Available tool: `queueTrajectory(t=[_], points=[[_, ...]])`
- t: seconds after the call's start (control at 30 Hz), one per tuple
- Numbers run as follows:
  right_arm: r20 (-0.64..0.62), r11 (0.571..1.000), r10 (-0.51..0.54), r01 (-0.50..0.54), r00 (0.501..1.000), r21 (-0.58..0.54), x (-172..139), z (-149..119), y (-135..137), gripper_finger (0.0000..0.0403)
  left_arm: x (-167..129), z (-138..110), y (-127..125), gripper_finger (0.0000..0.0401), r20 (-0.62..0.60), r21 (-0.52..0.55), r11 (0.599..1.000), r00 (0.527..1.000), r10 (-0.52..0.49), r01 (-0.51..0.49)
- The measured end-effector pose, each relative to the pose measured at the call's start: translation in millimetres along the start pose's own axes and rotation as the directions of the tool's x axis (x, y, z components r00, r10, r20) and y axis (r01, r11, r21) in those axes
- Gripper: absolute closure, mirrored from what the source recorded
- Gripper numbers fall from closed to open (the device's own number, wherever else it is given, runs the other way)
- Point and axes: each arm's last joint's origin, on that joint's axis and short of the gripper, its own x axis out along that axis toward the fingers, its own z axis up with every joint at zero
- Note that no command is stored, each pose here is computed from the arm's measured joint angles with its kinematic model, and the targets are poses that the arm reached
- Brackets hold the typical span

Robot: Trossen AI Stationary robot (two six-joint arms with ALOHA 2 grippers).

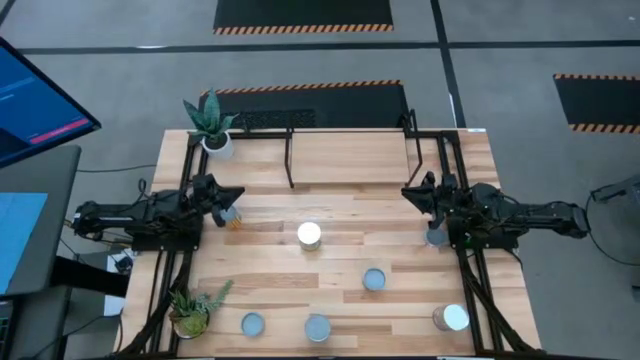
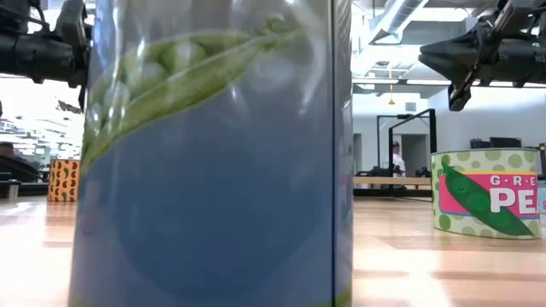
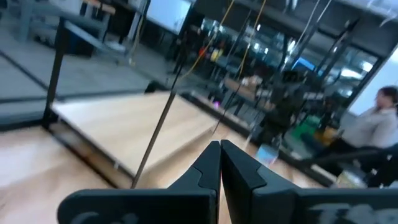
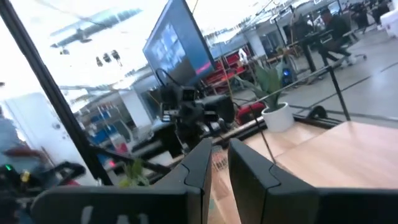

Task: Pick and place cans onto a shelf
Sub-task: Put the canned carrots on the shelf

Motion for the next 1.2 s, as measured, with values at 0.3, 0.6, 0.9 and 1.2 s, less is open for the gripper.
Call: queueTrajectory(t=[0.3, 0.6, 0.9, 1.2], points=[[0.011, 0.999, -0.011, 0.011, 1.000, 0.039, 0.0, 0.6, -0.2, 0.0321, -1.7, 17.3, -7.6, 0.0401, 0.168, 0.094, 0.994, 0.983, -0.072, 0.057], [0.119, 0.989, 0.042, -0.058, 0.992, 0.133, -0.1, 16.3, 7.6, 0.0321, -1.3, 23.3, -11.7, 0.0401, 0.216, 0.061, 0.992, 0.969, -0.123, 0.112], [0.126, 0.999, 0.035, -0.039, 0.991, 0.031, 3.3, 25.3, 11.9, 0.0321, 11.8, 25.3, -20.9, 0.0401, 0.232, 0.071, 0.984, 0.957, -0.175, 0.163], [0.158, 0.999, 0.035, -0.041, 0.987, 0.035, 3.2, 28.3, 12.9, 0.0321, 25.0, 43.2, -38.2, 0.0401, 0.230, 0.077, 0.973, 0.946, -0.229, 0.216]])
